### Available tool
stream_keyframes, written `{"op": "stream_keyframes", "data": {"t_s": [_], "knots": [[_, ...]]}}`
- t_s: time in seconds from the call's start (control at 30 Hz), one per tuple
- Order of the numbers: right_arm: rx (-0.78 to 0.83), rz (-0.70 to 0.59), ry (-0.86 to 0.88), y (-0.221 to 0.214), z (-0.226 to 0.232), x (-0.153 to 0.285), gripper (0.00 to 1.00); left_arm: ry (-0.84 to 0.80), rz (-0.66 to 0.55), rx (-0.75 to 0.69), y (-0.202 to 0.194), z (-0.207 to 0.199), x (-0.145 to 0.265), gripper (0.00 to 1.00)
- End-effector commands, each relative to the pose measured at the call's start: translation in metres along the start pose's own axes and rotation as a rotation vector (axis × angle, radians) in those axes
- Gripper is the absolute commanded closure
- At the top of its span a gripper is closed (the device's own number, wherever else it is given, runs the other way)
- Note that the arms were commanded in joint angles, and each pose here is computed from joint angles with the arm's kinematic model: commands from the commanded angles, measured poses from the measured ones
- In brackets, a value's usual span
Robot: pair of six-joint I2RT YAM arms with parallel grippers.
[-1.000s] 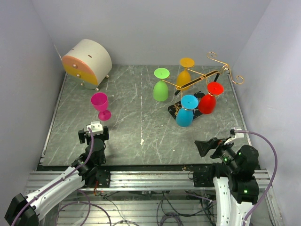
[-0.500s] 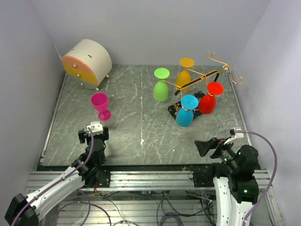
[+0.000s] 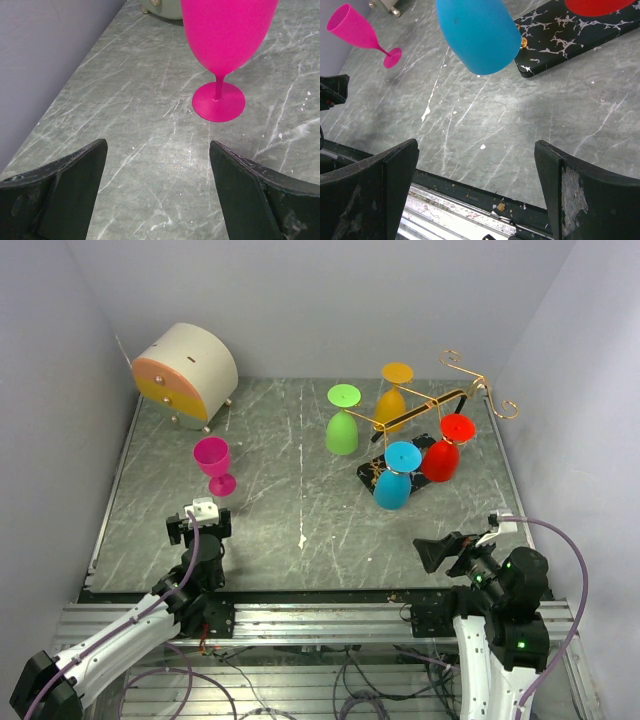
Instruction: Take the wine glass off the wine glass rack
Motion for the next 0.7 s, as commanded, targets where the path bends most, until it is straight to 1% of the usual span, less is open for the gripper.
{"op": "stream_keyframes", "data": {"t_s": [0.0,0.43,0.57,0.67], "knots": [[0.003,-0.012,0.005,0.000,0.000,-0.001,0.00,0.021,-0.031,0.081,0.010,0.000,-0.001,0.06],[0.004,-0.018,0.009,0.001,0.001,-0.001,0.00,0.021,-0.031,0.081,0.010,0.000,-0.001,0.06],[0.013,-0.054,0.009,0.010,0.003,0.002,0.00,0.021,-0.031,0.081,0.010,0.000,-0.001,0.06],[0.024,-0.119,0.012,0.027,0.010,0.009,0.00,0.022,-0.031,0.080,0.010,0.000,-0.001,0.06]]}}
Point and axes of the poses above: each gripper's point midway between its finger pads, its own x axis back along the fingers, its own z axis along the line the jaws close on, y = z × x, the point moved 4 cm from there along x, back along the fingers, and after that the axes turned 6 degrees about x, right-handed, at the moved point
